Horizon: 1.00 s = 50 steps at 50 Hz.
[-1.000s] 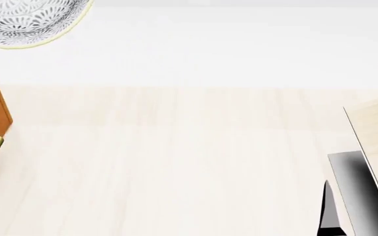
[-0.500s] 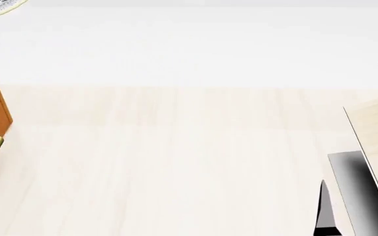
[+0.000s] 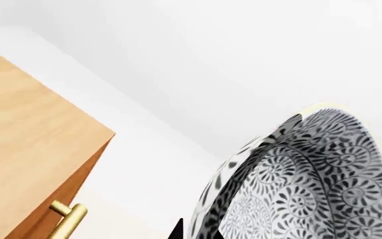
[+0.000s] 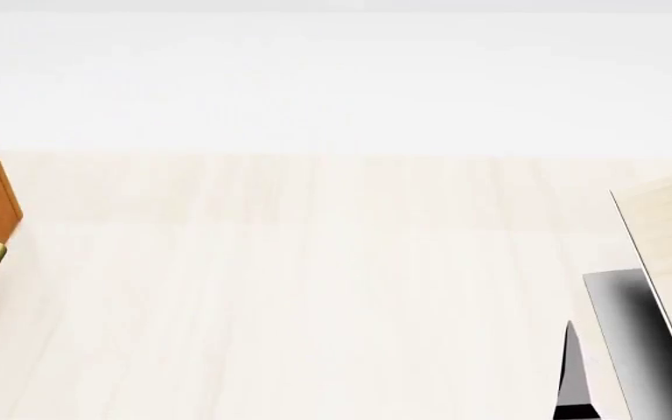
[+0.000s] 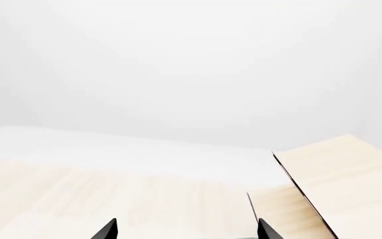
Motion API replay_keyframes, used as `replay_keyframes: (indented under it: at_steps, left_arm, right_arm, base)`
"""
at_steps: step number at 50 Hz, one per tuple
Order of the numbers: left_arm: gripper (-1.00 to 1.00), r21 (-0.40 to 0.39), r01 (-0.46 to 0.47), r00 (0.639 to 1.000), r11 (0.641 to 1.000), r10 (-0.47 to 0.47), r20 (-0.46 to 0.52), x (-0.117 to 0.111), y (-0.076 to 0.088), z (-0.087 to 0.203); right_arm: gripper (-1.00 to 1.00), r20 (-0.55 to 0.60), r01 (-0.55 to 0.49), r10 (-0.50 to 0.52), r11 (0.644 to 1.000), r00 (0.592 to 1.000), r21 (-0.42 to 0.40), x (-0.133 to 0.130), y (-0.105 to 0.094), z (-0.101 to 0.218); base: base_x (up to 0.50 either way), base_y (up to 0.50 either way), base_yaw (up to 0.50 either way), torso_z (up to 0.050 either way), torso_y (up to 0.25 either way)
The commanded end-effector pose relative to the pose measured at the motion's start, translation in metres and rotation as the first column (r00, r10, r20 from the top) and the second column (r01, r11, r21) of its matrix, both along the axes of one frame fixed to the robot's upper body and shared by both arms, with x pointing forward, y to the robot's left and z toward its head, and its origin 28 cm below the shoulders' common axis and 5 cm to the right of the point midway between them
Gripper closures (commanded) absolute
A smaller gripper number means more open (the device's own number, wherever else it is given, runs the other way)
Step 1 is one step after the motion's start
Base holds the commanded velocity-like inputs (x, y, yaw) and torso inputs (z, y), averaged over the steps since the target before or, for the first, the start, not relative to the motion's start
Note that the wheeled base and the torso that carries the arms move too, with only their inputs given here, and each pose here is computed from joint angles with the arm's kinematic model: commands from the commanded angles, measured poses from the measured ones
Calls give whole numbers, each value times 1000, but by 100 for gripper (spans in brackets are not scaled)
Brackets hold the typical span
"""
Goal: Close the top drawer of the cabinet and put the bowl on top of it.
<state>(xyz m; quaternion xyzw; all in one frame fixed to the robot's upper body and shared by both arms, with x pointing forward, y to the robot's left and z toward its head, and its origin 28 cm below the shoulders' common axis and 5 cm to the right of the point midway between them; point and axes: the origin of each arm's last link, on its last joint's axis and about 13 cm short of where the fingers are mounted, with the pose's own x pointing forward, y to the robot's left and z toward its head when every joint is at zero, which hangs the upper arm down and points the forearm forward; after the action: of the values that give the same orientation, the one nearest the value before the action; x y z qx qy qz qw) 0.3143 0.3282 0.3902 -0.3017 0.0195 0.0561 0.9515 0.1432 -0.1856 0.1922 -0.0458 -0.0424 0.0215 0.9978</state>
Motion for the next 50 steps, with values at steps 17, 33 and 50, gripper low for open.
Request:
replay_keyframes:
  at_steps: [17,33,50]
  left_arm:
    - [100,-127,-78,996,989,81,22,-9,22,14]
    - [100,-186,-151,987,971,158,24,-22,43,15]
    - [100,-281,-203,976,938,216,14,-28,62,7]
  right_arm:
    - [-100,-3,1,-1,1000,1000,3,1,-1,-3]
    - [-100,-1,-1,1,1000,1000,3,0,0,-2]
    - [-100,5,-2,2,1000,1000,-3,1,1,2]
  base:
    - [0,0,0,0,1]
    - [0,0,0,0,0]
    - [0,0,0,0,1]
